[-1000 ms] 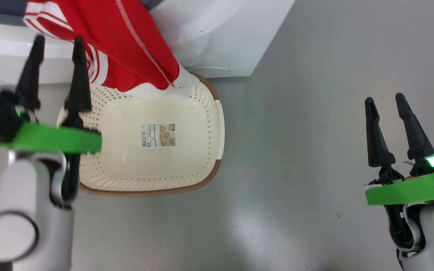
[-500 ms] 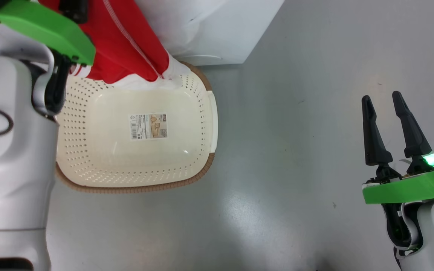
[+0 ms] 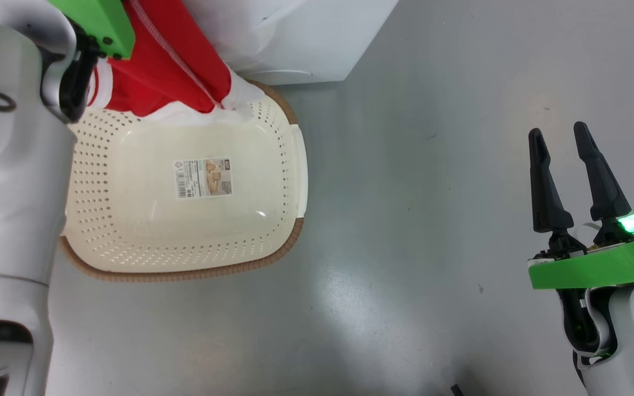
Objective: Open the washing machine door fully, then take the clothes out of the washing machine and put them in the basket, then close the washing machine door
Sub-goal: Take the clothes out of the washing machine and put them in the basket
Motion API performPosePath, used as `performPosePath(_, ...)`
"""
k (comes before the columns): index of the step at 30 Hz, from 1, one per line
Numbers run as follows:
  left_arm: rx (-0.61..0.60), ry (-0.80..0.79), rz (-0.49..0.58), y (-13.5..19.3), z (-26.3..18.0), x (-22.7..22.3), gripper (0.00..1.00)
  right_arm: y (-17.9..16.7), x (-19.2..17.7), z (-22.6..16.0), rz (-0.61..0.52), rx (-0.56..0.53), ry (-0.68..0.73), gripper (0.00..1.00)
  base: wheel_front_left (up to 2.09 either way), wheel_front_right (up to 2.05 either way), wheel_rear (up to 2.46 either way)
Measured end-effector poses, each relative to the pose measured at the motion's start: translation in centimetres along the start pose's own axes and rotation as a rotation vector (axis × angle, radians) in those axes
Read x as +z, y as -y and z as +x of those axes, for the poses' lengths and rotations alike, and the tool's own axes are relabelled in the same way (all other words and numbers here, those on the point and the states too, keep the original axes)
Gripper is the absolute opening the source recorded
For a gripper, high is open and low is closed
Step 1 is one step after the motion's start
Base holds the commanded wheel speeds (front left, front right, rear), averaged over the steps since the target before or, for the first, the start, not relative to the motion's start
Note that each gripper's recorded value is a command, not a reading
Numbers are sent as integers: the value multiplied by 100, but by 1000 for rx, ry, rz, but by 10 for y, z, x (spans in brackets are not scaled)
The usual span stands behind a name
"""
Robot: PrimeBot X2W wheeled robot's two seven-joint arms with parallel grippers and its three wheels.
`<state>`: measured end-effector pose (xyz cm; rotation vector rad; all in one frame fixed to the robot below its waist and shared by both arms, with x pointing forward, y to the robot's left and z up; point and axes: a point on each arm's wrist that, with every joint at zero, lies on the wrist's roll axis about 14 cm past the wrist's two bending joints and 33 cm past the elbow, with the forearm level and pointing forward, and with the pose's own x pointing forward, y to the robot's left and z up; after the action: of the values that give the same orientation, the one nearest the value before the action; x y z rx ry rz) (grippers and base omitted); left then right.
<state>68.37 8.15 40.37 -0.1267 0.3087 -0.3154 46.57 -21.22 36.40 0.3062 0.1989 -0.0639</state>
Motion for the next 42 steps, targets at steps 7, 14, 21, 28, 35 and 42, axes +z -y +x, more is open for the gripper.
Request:
performPosePath(7,13,-49,40,-5,5,-8,100,0,4,3,-1,-1,14,100,0,0,0)
performPosePath(14,29,-99,63,-10,5,-20,15,-1,7,2,1,-1,19,100,0,0,0)
performPosePath(21,28,-51,63,-8,5,-12,0,-2,9,2,3,1,25,100,0,0,0)
performPosePath(28,45,82,29,-11,-1,16,0,-6,15,3,7,11,42,100,0,0,0)
performPosePath(35,62,284,-28,-9,-20,65,0,-12,22,2,13,26,59,100,0,0,0)
performPosePath(42,102,399,-43,-13,-61,68,0,-16,26,-4,16,35,65,100,0,0,0)
